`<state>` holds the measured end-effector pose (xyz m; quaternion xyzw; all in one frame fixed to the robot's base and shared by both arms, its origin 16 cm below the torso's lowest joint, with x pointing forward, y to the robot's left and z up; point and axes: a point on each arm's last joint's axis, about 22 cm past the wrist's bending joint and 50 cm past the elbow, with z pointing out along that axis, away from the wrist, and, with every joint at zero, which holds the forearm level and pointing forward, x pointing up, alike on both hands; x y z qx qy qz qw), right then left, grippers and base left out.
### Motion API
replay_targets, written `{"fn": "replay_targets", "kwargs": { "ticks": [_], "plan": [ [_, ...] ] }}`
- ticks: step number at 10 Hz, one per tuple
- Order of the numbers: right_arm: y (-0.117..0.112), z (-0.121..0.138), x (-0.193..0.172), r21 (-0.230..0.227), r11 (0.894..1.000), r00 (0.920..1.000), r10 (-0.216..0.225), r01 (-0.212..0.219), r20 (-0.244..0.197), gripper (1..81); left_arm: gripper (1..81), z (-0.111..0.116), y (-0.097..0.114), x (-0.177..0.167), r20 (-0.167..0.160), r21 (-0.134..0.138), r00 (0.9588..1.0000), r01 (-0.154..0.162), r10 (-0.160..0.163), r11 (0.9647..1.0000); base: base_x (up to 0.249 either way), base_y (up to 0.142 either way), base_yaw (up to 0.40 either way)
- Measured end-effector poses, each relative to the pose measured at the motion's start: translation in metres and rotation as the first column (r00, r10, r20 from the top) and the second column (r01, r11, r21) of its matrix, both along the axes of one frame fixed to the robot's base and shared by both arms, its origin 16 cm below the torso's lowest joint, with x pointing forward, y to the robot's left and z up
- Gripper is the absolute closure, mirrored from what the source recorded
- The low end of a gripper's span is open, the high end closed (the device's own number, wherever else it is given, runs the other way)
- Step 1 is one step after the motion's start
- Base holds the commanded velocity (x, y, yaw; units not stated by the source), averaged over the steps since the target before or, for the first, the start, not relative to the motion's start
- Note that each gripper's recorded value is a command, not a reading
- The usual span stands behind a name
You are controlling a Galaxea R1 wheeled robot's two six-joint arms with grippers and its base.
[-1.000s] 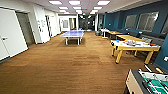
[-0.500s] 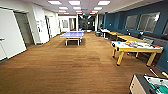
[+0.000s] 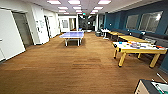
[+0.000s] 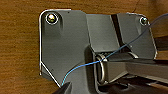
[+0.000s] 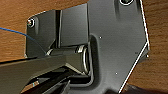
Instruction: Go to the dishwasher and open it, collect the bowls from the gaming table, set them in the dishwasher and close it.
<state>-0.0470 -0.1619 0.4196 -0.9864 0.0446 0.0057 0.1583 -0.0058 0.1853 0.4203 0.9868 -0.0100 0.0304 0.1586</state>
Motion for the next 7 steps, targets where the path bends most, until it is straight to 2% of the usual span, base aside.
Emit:
{"fn": "replay_targets", "kwargs": {
  "ticks": [7],
  "plan": [
    [-0.0022,-0.0002,-0.0029,-0.003,1.000,1.0000,-0.001,0.001,-0.004,1.0,1.0,0.0001,-0.0013,0.0004,0.000,-0.002,1.0000,-0.002,0.002,1.0000,0.231,0.000,0.000]
  ]
}}
